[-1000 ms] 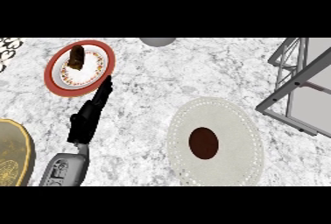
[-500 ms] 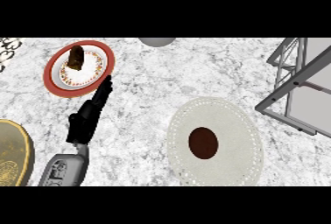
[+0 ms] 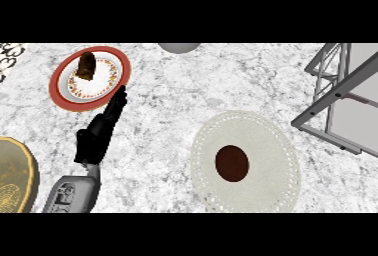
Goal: Pick the bell pepper from the placemat and place it in the tiered shelf
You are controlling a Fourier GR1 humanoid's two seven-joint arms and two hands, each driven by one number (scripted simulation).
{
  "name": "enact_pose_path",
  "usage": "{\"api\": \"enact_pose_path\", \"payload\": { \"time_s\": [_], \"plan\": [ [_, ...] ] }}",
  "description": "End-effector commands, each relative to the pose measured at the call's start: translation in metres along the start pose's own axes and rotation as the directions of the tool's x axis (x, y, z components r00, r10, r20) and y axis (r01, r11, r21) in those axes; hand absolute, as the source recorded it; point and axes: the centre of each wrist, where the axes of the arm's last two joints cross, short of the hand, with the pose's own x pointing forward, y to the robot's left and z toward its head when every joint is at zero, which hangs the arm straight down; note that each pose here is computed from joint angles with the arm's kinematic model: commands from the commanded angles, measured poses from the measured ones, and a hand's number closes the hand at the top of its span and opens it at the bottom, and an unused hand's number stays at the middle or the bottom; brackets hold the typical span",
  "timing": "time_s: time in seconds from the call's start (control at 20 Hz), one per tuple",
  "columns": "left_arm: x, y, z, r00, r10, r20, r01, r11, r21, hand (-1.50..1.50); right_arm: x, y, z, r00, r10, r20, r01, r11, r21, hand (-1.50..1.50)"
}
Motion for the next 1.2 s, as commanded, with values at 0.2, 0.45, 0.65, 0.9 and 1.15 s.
{"api": "enact_pose_path", "payload": {
  "time_s": [0.2, 0.45, 0.65, 0.9, 1.15],
  "plan": [
    [-0.009, 0.004, -0.007, 1.000, 0.007, -0.008, -0.007, 1.000, 0.009, 0.00, -0.003, -0.018, 0.003, 0.979, -0.198, -0.046, 0.199, 0.979, 0.036, -1.50],
    [-0.004, 0.003, -0.014, 1.000, 0.002, -0.002, -0.002, 1.000, -0.021, 0.00, 0.012, -0.015, -0.022, 0.967, -0.253, -0.038, 0.255, 0.963, 0.090, -1.50],
    [-0.012, -0.006, 0.017, 1.000, 0.019, -0.016, -0.020, 1.000, -0.006, 0.00, 0.012, -0.048, 0.006, 0.936, -0.344, -0.069, 0.346, 0.938, 0.014, -1.50],
    [-0.005, -0.006, 0.002, 1.000, 0.007, 0.003, -0.007, 1.000, -0.010, 0.00, 0.036, -0.074, -0.004, 0.857, -0.506, -0.098, 0.489, 0.858, -0.160, -1.50],
    [0.001, -0.009, -0.005, 1.000, -0.008, 0.023, 0.009, 0.999, -0.043, 0.00, 0.051, -0.105, 0.017, 0.859, -0.469, -0.204, 0.411, 0.870, -0.272, -1.50]
  ]
}}
